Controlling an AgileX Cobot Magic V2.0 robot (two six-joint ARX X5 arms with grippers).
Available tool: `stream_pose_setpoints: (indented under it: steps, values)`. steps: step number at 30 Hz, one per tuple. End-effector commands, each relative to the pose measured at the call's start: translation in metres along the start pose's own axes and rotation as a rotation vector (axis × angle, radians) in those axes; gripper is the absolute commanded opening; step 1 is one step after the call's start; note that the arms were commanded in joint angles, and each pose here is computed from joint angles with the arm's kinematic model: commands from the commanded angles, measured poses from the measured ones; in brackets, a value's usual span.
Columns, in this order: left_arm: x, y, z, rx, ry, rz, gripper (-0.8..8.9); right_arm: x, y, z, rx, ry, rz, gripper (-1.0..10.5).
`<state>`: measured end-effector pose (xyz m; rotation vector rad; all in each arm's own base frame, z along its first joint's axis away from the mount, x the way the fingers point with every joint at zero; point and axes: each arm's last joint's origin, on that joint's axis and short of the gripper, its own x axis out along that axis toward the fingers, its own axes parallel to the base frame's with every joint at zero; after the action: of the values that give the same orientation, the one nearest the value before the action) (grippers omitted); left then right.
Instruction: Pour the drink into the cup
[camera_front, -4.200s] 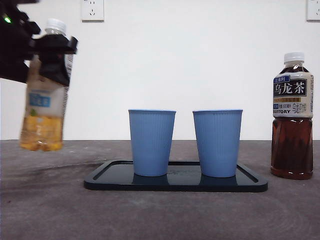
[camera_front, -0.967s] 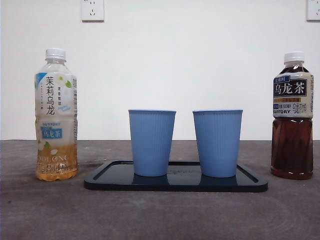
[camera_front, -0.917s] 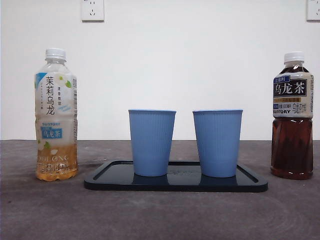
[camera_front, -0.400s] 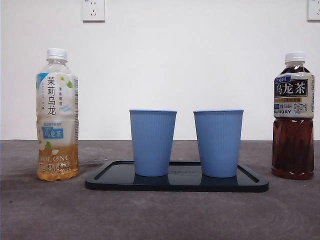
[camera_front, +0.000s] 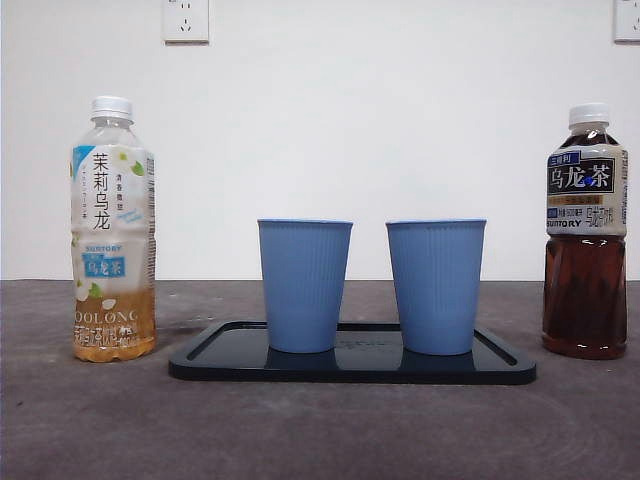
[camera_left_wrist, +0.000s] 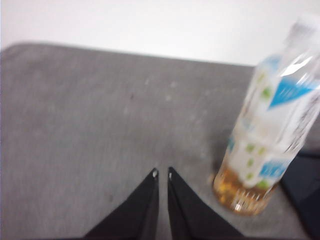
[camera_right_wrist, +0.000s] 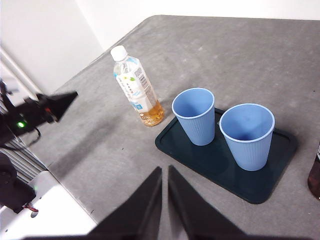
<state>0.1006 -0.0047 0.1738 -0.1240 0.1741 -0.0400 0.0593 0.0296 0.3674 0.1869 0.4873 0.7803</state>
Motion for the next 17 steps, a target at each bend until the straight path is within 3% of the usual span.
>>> stream_pose_setpoints:
  steps: [1, 17]
  values:
    - [-0.001, 0.001, -0.004, -0.022, -0.042, -0.004, 0.28, -0.003, 0.003, 0.004, -0.009, -0.021, 0.008, 0.2]
    - [-0.001, 0.005, -0.024, 0.028, 0.003, 0.024, 0.28, -0.003, 0.003, 0.004, -0.009, -0.021, 0.008, 0.2]
